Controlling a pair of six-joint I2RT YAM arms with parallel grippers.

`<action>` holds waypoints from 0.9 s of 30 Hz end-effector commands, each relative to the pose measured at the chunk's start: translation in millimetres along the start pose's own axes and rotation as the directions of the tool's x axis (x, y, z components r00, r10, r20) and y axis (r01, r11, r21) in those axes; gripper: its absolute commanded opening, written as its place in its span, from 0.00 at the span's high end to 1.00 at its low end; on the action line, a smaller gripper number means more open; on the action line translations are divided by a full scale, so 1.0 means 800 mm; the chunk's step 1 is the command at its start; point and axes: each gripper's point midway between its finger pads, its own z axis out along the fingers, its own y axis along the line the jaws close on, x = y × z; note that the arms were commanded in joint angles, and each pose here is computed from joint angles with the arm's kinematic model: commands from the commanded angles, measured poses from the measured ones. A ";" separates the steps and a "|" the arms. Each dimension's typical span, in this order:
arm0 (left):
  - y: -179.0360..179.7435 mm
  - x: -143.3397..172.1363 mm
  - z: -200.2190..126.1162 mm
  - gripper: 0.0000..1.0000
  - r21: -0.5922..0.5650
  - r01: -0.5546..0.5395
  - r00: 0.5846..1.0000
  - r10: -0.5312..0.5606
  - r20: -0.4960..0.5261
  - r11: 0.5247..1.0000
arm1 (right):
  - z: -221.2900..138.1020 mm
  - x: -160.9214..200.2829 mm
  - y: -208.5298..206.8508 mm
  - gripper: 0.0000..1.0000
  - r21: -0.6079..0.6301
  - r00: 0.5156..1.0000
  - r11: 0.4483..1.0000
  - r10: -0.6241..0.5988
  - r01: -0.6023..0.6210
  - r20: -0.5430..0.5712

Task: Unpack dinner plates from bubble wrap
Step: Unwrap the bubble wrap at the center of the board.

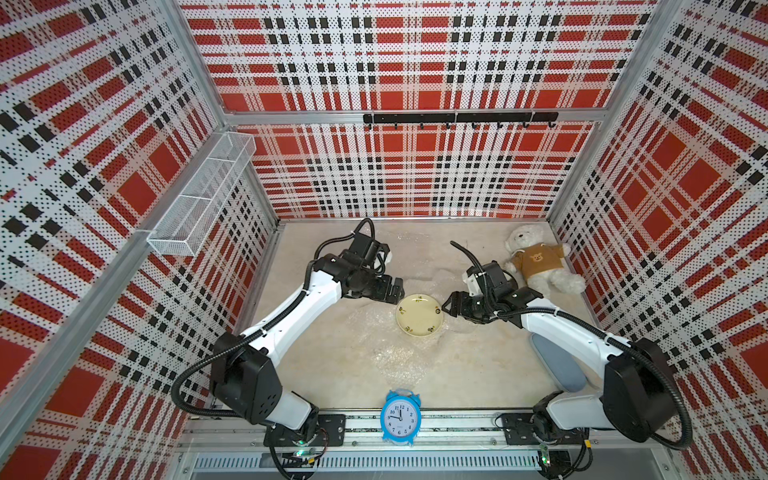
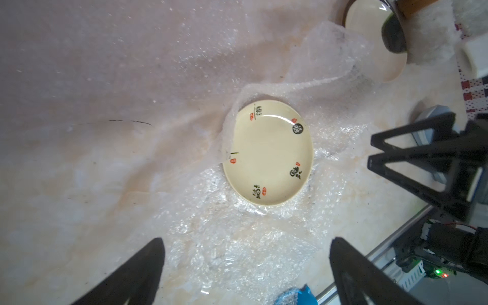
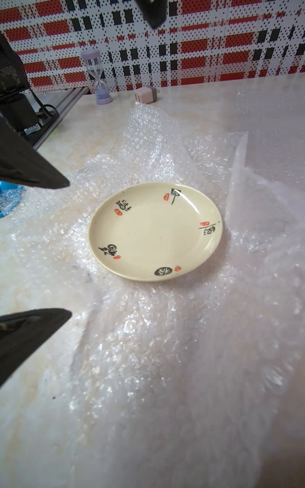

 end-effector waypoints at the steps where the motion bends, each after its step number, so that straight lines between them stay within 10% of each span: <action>1: -0.026 -0.008 0.004 0.01 0.085 0.003 0.999 -0.007 0.053 0.996 | 0.014 -0.009 0.000 0.13 -0.052 0.998 0.997 -0.064 0.064 -0.003; 7: -0.034 0.010 0.038 0.01 0.121 -0.006 1.000 0.007 -0.010 0.993 | 0.033 -0.023 -0.007 0.00 -0.042 0.995 0.994 -0.098 0.098 -0.004; 27: 0.042 0.001 0.120 0.01 0.036 0.126 0.992 -0.126 0.016 0.991 | 0.103 -0.156 0.037 0.07 -0.125 0.989 0.982 -0.134 0.141 0.062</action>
